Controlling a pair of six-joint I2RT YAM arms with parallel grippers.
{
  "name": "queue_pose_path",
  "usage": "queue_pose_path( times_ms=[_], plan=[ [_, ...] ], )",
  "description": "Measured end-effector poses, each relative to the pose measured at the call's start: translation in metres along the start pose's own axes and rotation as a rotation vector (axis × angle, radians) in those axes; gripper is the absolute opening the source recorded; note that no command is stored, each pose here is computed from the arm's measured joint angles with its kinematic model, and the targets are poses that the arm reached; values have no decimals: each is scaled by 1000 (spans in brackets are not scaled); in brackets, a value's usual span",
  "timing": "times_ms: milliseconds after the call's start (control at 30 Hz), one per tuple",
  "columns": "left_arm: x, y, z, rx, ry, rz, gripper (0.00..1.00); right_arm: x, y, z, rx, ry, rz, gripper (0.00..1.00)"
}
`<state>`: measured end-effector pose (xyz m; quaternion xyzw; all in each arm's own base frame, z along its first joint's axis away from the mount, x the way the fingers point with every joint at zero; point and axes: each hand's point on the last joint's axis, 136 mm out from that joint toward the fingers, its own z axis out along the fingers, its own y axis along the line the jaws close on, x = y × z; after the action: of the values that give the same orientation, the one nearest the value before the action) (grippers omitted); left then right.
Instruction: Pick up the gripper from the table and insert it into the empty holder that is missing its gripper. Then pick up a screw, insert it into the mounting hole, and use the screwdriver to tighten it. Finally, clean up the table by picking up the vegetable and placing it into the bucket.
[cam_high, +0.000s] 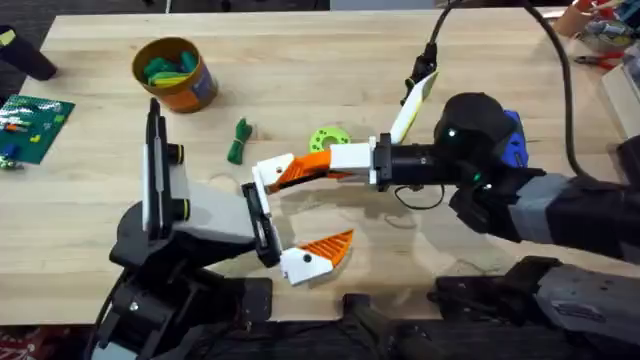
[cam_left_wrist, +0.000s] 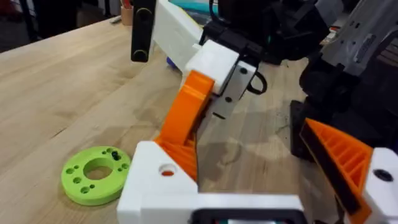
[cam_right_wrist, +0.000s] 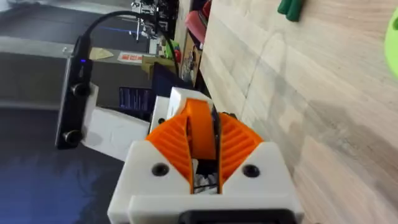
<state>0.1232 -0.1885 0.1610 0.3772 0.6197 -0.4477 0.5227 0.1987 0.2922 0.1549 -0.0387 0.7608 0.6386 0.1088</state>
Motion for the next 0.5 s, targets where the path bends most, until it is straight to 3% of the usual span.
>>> queue_pose_path(
  times_ms=[500],
  plan=[
    [0,0,0,2,0,12,993,-1,-5,0,19,-10,16,409]
  ],
)
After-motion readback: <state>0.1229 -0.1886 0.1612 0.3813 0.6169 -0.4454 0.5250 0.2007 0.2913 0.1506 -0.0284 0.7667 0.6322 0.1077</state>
